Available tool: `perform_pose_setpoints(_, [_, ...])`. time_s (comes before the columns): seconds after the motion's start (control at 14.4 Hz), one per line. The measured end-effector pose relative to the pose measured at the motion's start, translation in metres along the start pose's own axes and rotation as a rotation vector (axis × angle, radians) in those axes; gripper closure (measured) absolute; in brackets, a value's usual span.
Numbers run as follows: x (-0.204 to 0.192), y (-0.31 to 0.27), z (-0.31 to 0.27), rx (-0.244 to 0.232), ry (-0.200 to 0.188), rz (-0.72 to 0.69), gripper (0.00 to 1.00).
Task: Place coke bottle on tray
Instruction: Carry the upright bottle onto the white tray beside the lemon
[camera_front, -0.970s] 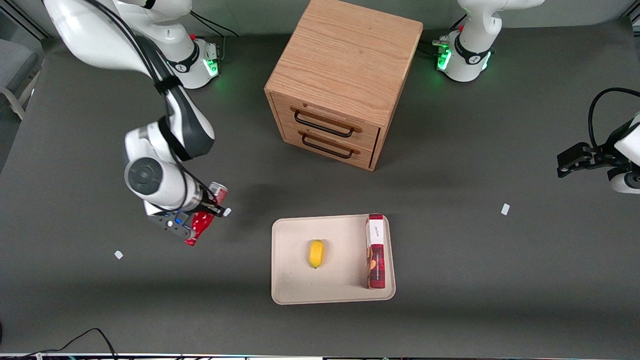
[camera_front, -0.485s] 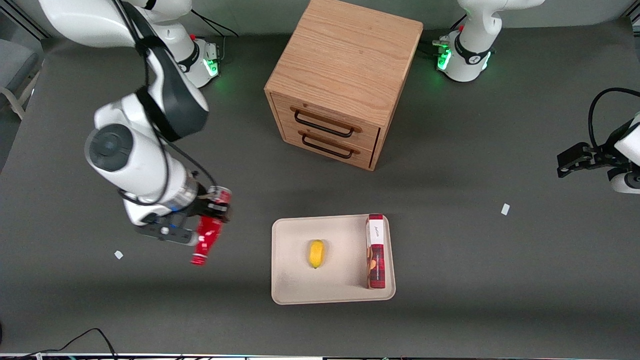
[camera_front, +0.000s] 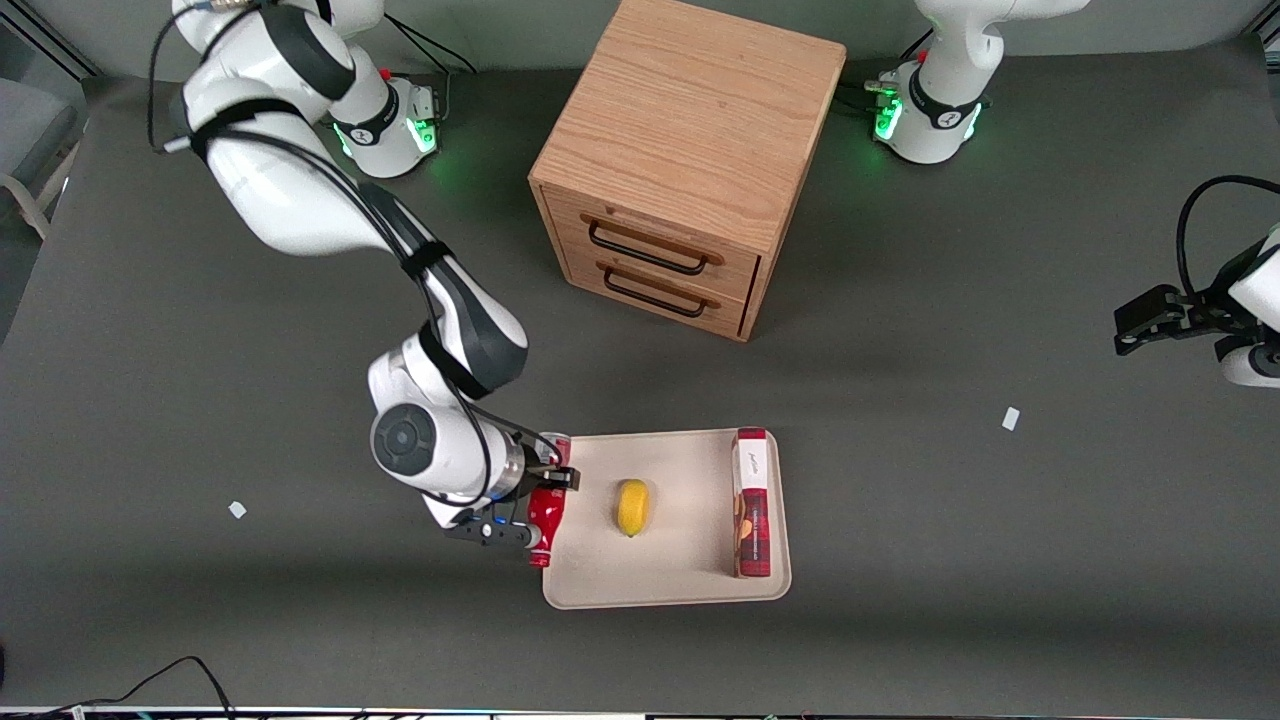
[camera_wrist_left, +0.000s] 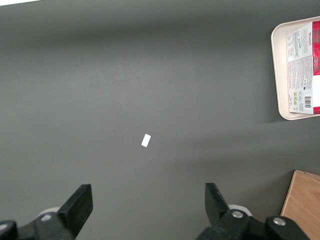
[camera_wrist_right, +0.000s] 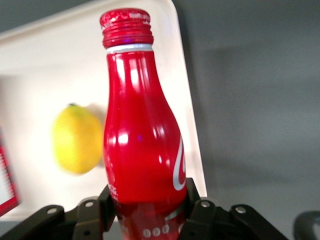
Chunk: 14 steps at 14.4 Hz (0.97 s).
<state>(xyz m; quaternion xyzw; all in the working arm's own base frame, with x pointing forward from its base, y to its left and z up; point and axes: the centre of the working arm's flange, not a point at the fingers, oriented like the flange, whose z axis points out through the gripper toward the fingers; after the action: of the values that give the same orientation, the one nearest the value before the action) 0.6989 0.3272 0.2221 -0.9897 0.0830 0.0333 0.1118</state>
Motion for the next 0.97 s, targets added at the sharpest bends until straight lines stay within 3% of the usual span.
perform_pose_setpoints(0.21, [0.005, 0.009, 0.037, 0.017, -0.002, 0.017, 0.44])
perform_pose_setpoints(0.49, [0.001, 0.001, 0.047, 0.020, 0.006, 0.015, 0.44])
perform_pose_setpoints(0.55, [0.002, 0.000, 0.046, 0.022, 0.009, 0.015, 0.40])
perform_pose_setpoints(0.83, [0.004, -0.001, 0.041, 0.027, 0.019, 0.017, 0.00])
perform_pose_setpoints(0.97, [0.005, 0.000, 0.041, 0.024, 0.021, 0.015, 0.00])
